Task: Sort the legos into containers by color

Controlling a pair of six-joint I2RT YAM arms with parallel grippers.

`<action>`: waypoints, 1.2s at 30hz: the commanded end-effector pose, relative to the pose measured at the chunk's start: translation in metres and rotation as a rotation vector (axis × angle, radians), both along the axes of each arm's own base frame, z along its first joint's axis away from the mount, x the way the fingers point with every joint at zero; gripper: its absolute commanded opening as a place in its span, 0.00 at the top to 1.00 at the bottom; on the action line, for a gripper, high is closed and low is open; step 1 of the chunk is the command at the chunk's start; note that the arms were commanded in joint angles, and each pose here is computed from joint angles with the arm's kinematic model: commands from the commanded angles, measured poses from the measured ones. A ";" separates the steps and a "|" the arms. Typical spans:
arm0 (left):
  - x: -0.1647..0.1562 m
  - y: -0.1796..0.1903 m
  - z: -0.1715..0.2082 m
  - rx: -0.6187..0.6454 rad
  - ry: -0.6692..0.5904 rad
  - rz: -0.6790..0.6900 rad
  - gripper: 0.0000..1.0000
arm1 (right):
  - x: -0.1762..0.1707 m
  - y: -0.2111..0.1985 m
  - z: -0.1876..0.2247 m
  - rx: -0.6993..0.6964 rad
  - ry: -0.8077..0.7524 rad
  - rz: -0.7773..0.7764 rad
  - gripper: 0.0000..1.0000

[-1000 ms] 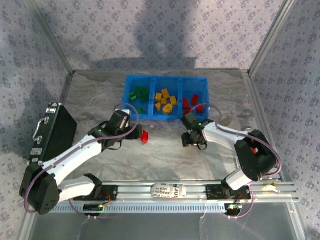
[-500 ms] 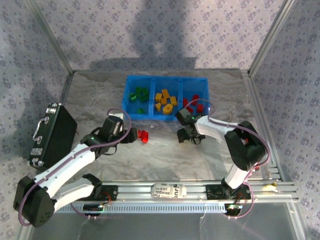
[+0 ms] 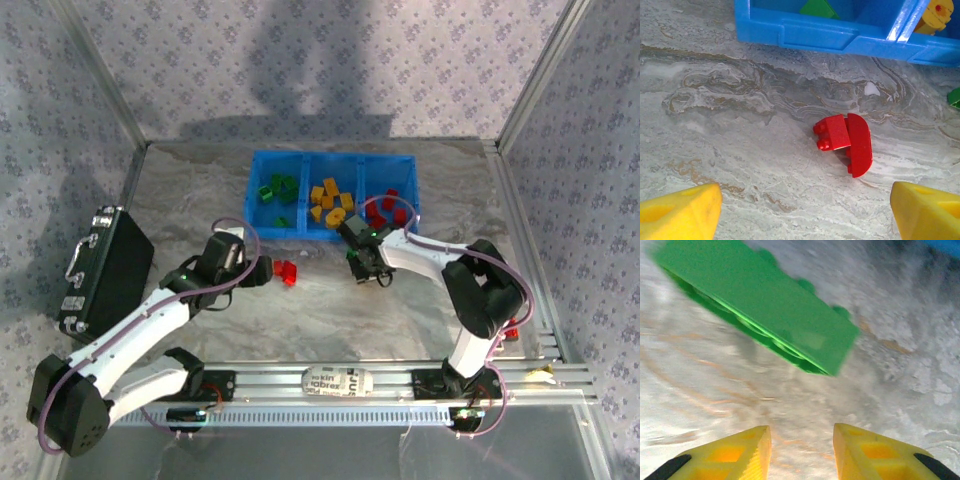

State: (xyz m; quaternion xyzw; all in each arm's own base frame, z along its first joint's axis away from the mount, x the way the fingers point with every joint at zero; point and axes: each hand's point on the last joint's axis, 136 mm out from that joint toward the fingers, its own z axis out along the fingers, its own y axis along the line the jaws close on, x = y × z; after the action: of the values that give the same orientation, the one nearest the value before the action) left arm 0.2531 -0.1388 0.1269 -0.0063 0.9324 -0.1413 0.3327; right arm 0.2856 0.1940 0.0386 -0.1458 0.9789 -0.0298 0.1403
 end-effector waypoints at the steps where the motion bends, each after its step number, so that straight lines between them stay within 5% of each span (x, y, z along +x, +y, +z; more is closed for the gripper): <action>1: 0.005 -0.002 0.013 -0.013 -0.027 -0.008 0.13 | 0.011 0.009 0.025 0.016 -0.048 -0.001 0.58; 7: 0.002 -0.002 0.010 -0.024 -0.019 -0.007 0.13 | 0.034 0.018 0.046 0.065 -0.096 -0.011 0.27; 12: 0.000 0.000 0.007 -0.023 -0.012 -0.007 0.13 | 0.042 0.019 0.035 0.039 -0.088 0.032 0.22; 27: -0.002 0.000 0.007 -0.023 -0.013 -0.011 0.13 | 0.049 0.032 0.000 0.040 0.005 0.196 0.29; 36: 0.001 0.001 0.009 -0.023 -0.020 -0.006 0.13 | 0.036 0.041 -0.003 0.020 0.002 0.222 0.59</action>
State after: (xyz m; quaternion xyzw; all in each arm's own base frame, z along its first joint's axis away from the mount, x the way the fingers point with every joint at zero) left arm 0.2535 -0.1372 0.1318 -0.0101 0.9291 -0.1474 0.3389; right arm 0.3269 0.2307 0.0332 -0.2431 0.9595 -0.0010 0.1426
